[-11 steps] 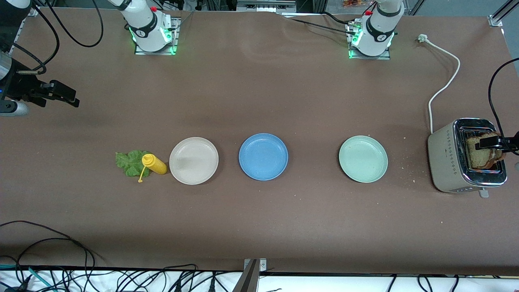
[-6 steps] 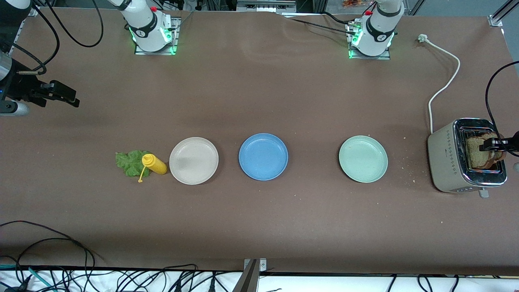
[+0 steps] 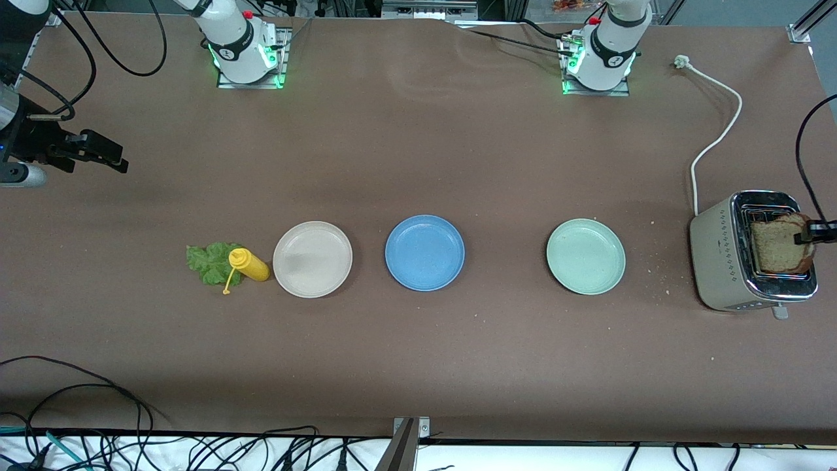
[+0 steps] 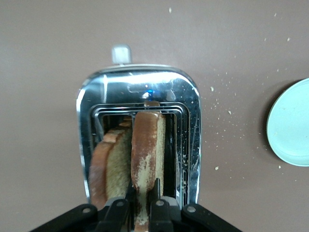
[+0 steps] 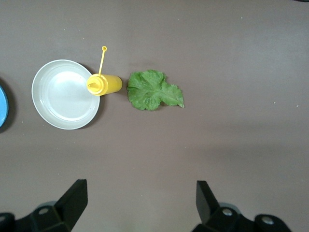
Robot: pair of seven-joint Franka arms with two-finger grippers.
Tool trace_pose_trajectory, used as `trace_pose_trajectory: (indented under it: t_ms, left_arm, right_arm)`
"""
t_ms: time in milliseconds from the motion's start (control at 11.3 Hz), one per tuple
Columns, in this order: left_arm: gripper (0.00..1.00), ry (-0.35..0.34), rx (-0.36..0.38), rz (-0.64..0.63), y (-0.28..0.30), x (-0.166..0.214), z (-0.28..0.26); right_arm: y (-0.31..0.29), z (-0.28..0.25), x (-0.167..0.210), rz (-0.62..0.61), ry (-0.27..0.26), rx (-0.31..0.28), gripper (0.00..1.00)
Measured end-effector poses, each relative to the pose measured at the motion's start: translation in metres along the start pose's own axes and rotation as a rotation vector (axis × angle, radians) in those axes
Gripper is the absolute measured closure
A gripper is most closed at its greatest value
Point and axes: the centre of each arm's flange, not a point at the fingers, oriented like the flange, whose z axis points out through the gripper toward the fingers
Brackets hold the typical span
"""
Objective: Make sandwich in blue plate with both arms
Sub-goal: 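Grasp the bread slice with the left gripper and lift it out, then carry the bread slice with the left gripper onto the blue plate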
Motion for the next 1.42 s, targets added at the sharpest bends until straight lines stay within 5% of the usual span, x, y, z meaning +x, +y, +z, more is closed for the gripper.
trace_pose_trajectory:
  t_ms: [355,532,887,1418]
  left_arm:
    - [0.92,0.013,0.014,0.002,0.019,-0.032,-0.098]
    - [0.92,-0.005,-0.037,0.062,0.059,-0.034,-0.128]
    - [0.92,-0.021,-0.240,0.097,0.169,-0.013,-0.133]
    - [0.92,-0.121,-0.543,0.005,0.364,0.045,-0.071]
  right_arm:
    - [-0.001,0.000,0.000,-0.003,0.000,0.000,0.00]
    - [-0.001,0.000,0.000,-0.002,0.000,0.000,0.00]
    - [-0.001,0.000,0.000,-0.002,0.000,0.000,0.00]
    - [-0.001,-0.001,0.000,-0.002,0.001,0.000,0.00]
